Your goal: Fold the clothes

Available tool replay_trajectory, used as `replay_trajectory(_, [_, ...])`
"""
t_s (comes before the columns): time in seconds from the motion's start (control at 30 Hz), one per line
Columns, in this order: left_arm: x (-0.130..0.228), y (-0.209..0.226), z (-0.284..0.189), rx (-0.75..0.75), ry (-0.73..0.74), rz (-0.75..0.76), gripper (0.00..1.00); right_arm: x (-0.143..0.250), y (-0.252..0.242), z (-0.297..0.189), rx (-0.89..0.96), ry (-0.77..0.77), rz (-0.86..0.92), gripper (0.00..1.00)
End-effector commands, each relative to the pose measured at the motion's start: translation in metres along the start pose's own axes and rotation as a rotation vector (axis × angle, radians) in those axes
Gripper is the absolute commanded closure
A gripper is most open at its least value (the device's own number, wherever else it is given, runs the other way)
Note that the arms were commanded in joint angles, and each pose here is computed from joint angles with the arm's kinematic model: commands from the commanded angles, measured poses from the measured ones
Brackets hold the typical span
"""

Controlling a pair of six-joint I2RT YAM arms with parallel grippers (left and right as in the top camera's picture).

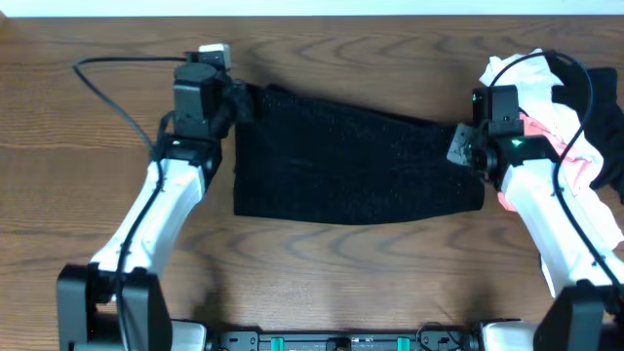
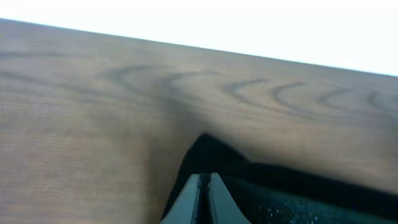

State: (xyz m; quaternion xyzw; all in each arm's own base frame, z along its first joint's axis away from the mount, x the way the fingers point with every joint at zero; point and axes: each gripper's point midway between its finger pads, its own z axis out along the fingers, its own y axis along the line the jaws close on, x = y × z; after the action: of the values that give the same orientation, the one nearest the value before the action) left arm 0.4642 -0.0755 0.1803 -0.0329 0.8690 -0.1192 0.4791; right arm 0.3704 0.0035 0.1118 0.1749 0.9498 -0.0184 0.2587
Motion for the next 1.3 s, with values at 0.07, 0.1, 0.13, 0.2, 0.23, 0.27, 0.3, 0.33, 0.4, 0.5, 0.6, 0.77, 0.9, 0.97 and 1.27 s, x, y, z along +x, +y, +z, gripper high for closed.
replay_trajectory(0.07, [0.001, -0.006, 0.023, 0.001, -0.04, 0.042, 0.94, -0.022, -0.006, 0.016, 0.029, -0.055, 0.019, 0.99])
replay_trajectory(0.1, [0.003, -0.007, 0.029, 0.005, -0.043, 0.045, 0.94, -0.023, -0.005, 0.019, 0.027, -0.06, 0.02, 0.99])
replay_trajectory(0.13, [0.005, -0.008, 0.034, 0.009, -0.044, 0.046, 0.94, -0.025, -0.004, 0.023, 0.025, -0.064, 0.021, 0.99])
replay_trajectory(0.2, [0.011, -0.009, 0.044, 0.012, -0.043, 0.049, 0.94, -0.026, -0.002, 0.029, 0.025, -0.066, 0.021, 0.99])
replay_trajectory(0.23, [0.014, -0.008, 0.048, 0.012, -0.041, 0.048, 0.94, -0.026, -0.002, 0.032, 0.025, -0.066, 0.021, 0.99])
replay_trajectory(0.27, [0.017, -0.008, 0.052, 0.012, -0.038, 0.049, 0.94, -0.026, -0.001, 0.035, 0.025, -0.064, 0.021, 0.99])
replay_trajectory(0.3, [0.019, -0.007, 0.055, 0.01, -0.037, 0.049, 0.94, -0.025, -0.001, 0.038, 0.027, -0.061, 0.02, 0.99])
replay_trajectory(0.33, [0.021, -0.006, 0.059, 0.009, -0.037, 0.049, 0.94, -0.024, -0.001, 0.042, 0.028, -0.057, 0.02, 0.99])
replay_trajectory(0.4, [0.023, -0.005, 0.063, 0.009, -0.04, 0.049, 0.94, -0.023, -0.001, 0.047, 0.032, -0.05, 0.018, 0.99])
replay_trajectory(0.5, [0.023, -0.001, 0.066, -0.011, -0.051, 0.049, 0.7, -0.021, -0.001, 0.054, 0.038, -0.043, 0.017, 0.98])
replay_trajectory(0.6, [0.02, 0.0, 0.066, -0.022, -0.062, 0.048, 0.2, -0.023, 0.0, 0.055, 0.035, -0.05, 0.018, 0.58])
replay_trajectory(0.77, [0.018, 0.0, 0.064, -0.024, -0.062, 0.048, 0.02, -0.03, 0.002, 0.051, 0.024, -0.078, 0.024, 0.06])
replay_trajectory(0.9, [0.011, -0.002, 0.05, -0.024, -0.059, 0.048, 0.02, -0.038, 0.001, 0.034, 0.012, -0.111, 0.02, 0.01])
replay_trajectory(0.97, [0.004, -0.004, 0.039, -0.026, -0.053, 0.049, 0.02, -0.045, 0.003, 0.019, -0.008, -0.145, 0.008, 0.01])
replay_trajectory(1.27, [0.013, -0.009, -0.026, -0.03, 0.092, 0.046, 0.02, -0.042, 0.006, -0.055, -0.142, -0.174, 0.006, 0.01])
